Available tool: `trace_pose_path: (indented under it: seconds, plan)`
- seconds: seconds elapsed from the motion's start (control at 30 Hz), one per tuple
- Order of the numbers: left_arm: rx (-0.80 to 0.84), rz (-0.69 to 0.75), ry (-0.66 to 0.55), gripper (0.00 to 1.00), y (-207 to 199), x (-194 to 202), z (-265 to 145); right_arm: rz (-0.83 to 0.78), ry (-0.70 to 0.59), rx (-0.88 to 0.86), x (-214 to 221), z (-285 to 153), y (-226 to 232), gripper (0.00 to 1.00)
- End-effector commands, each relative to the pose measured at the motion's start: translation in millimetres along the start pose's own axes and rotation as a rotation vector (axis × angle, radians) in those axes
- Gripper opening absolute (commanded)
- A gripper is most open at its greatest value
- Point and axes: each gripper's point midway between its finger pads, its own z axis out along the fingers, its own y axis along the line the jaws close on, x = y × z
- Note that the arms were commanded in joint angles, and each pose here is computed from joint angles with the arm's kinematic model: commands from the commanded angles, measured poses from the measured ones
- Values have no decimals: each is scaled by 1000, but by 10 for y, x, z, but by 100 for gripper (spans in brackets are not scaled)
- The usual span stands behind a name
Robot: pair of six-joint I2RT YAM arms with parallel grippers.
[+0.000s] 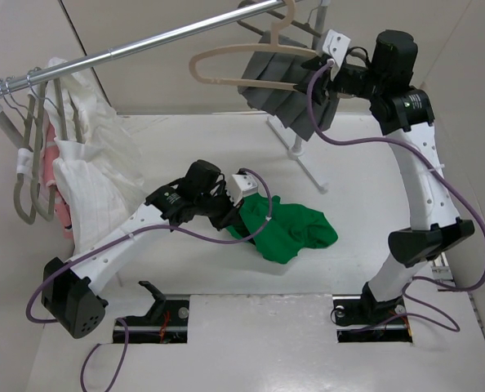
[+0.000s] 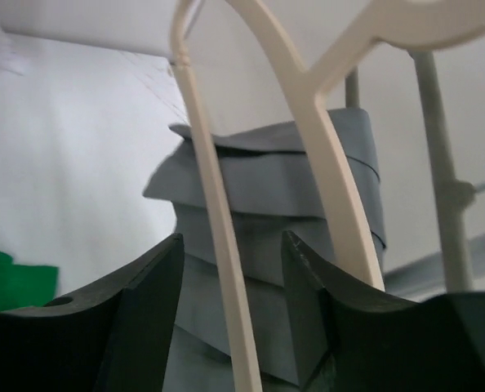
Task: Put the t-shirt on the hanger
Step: Grab a hanger with the right arm
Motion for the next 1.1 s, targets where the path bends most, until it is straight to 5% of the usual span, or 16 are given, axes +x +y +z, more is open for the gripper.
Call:
trace_pose_path:
  seconds: [0.0,0.27,0.73,0.87,1.0,1.07]
  plan:
    - [-12,27,-74,0,-2,-246,-122,-56,-118,-54,-512,-167,140,57]
    - [-1,24,-68,0,-3,-256,-90,-129,-124,74,-878,-452,-31,68]
    - [-1,24,-68,0,-3,-256,-90,87,23,53,-106,-219,-141,62]
    - [-10,23,-66,0,4,-232,-99,123,52,32,58,-173,-71,55]
    - [-10,23,-66,0,4,-232,-99,126,44,28,26,-167,-26,30]
    - [-11,32,-66,0,8,-232,-99,128,34,24,-9,-142,-8,4]
